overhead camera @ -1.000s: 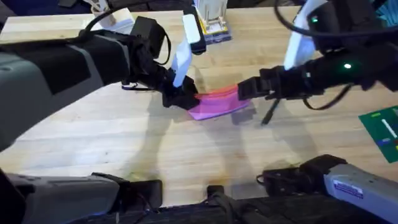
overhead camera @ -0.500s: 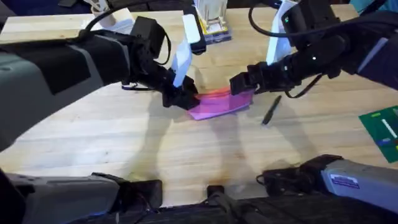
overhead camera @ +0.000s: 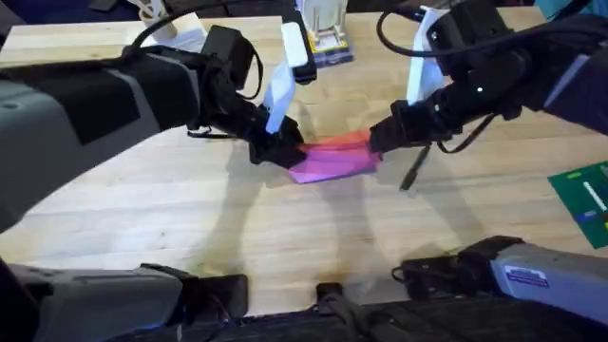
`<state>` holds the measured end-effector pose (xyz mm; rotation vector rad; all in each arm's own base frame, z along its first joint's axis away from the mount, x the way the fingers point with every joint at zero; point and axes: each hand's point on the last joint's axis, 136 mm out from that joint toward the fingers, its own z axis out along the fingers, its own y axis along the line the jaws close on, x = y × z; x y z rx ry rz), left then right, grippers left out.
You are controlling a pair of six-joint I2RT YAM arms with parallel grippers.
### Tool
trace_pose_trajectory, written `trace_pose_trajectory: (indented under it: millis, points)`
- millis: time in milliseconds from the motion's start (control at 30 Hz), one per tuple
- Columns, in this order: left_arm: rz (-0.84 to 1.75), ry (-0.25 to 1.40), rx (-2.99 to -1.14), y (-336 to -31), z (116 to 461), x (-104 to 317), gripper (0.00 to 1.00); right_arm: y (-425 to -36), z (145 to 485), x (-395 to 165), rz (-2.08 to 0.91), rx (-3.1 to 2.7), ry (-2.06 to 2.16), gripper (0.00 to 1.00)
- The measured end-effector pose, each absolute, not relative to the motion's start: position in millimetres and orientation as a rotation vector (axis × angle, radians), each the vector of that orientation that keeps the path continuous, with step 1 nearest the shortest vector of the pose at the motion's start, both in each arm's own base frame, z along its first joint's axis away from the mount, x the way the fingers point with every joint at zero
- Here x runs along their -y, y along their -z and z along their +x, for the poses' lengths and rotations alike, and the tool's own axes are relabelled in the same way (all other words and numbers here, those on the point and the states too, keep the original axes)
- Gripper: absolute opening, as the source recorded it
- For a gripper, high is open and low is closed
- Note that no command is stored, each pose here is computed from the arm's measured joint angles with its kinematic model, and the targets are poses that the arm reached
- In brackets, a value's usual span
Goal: Unzip the bag, pick up the pens from the table one at a time and place them inside, then zip the bag closed.
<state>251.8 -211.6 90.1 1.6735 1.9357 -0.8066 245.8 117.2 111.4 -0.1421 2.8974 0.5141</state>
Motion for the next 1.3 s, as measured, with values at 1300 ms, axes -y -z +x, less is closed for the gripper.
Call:
trace_pose_trajectory:
  millis: [1300]
  points:
    - [1.663, 0.806, -1.94, -90.4, 253.5, 209.7, 0.047, -152.7, 250.0, -216.1, -0.404, -2.669, -0.697, 0.031]
